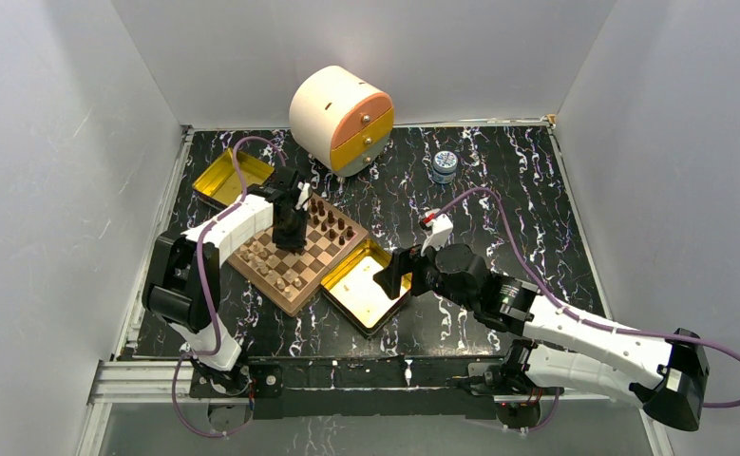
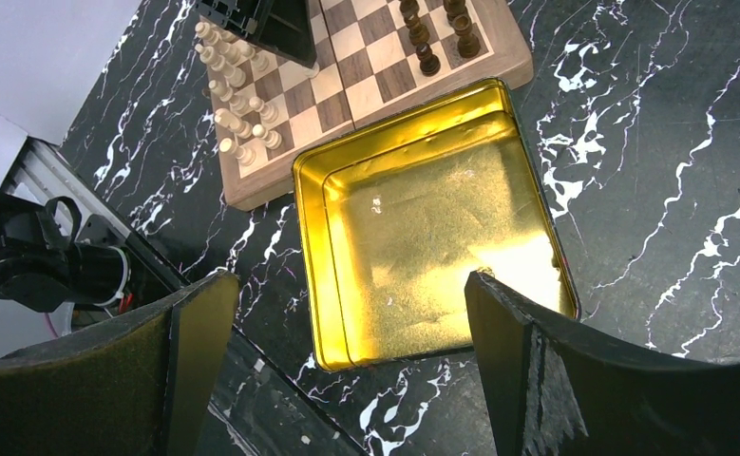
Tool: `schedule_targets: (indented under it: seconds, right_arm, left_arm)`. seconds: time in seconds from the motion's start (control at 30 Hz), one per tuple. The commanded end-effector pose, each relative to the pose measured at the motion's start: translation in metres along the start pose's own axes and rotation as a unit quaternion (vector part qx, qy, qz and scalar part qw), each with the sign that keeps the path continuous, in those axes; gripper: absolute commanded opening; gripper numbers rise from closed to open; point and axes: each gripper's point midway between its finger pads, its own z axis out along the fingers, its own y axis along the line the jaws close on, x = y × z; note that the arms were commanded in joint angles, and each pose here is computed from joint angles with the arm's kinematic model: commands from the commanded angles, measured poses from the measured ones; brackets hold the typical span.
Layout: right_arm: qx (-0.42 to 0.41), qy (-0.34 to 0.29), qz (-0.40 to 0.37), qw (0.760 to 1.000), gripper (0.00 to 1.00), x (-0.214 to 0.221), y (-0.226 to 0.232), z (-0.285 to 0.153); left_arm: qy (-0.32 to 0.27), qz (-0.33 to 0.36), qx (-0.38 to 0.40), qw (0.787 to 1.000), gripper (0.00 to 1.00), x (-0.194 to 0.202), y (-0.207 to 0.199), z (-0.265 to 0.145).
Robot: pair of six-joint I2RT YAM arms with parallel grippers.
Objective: Set up the chess pieces on the board
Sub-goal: Pick up the chess piece from the storage box, then place the chess piece on the chessboard.
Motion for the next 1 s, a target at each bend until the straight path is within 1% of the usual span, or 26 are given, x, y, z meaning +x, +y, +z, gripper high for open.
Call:
schedule_targets:
  seconds: [0.0, 0.13, 0.3, 0.6, 0.8, 0.97]
  right_arm:
    - [-0.026, -0.028, 0.005, 0.999, 0.99, -0.019, 0.015, -0.003]
    - [-0.023, -0.030, 0.001, 0.999, 0.99, -0.020, 0.014, -0.003]
    - [-0.032, -0.024, 0.004, 0.999, 0.99, -0.017, 0.018, 0.000]
    - [-0.035, -0.017, 0.007, 0.999, 0.99, -0.012, 0.018, 0.001]
    - [-0.036, -0.022, 0.008, 0.999, 0.99, -0.015, 0.018, -0.001]
    - [-0.038, -0.018, 0.012, 0.999, 0.99, -0.013, 0.019, -0.001]
  left_arm:
    - [0.003, 0.007, -0.002, 1.000, 0.14, 0.003, -0.001, 0.000]
    - [0.000, 0.005, -0.017, 1.000, 0.08, 0.002, 0.004, -0.012]
    - [-0.012, -0.008, -0.048, 0.999, 0.05, 0.004, 0.016, -0.026]
    - [-0.019, -0.018, -0.061, 0.998, 0.03, 0.009, 0.022, -0.032]
    - [-0.009, -0.020, -0.077, 0.997, 0.03, 0.016, 0.028, -0.033]
    - [-0.002, -0.020, -0.075, 0.997, 0.03, 0.022, 0.028, -0.031]
